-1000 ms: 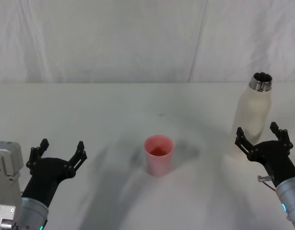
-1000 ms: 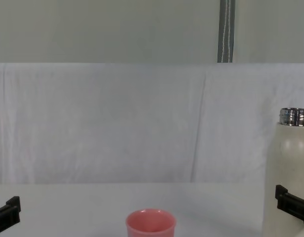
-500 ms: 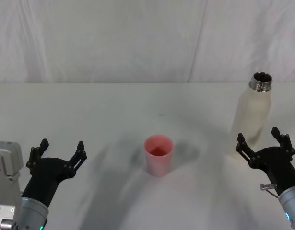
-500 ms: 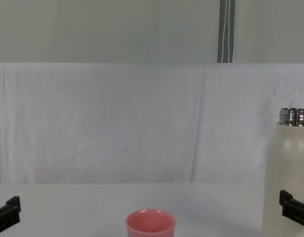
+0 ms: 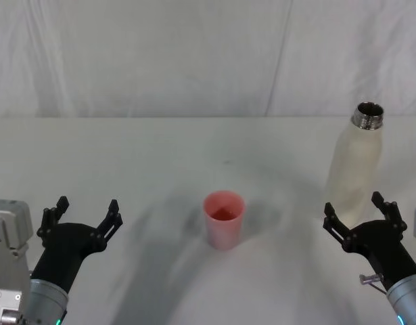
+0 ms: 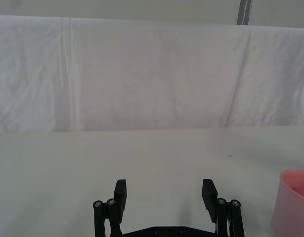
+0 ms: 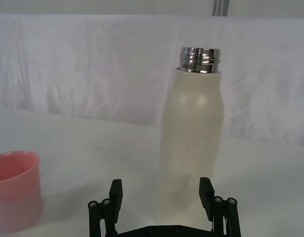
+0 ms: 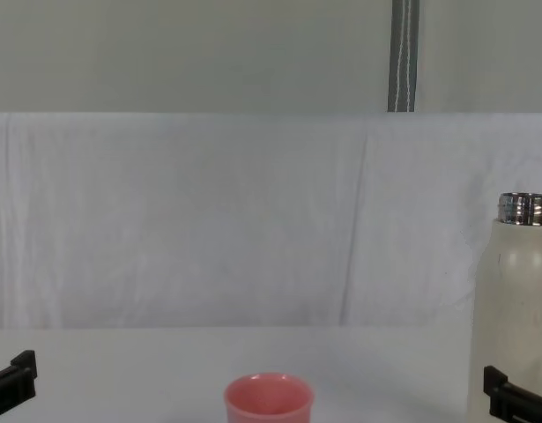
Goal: Grasp the thermos with one hand and pour water into the cup lid.
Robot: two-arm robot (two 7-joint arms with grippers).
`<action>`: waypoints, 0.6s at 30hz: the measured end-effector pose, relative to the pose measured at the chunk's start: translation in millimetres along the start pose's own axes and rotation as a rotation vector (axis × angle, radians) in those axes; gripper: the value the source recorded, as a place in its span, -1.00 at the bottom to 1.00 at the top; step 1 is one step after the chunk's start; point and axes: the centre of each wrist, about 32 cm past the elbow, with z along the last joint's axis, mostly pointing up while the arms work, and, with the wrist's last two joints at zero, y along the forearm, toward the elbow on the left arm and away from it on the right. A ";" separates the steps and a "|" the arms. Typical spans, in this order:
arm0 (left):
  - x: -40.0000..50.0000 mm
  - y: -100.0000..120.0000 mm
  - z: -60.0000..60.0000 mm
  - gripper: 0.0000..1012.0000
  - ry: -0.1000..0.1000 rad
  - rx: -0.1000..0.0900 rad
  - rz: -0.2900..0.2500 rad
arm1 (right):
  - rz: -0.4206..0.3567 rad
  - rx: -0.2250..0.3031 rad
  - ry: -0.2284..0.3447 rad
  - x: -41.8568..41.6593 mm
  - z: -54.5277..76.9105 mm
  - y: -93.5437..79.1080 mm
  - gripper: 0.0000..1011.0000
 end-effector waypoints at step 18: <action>0.0 0.0 0.0 0.98 0.000 0.000 0.000 | 0.055 -0.033 0.015 -10.5 -8.7 -2.7 0.98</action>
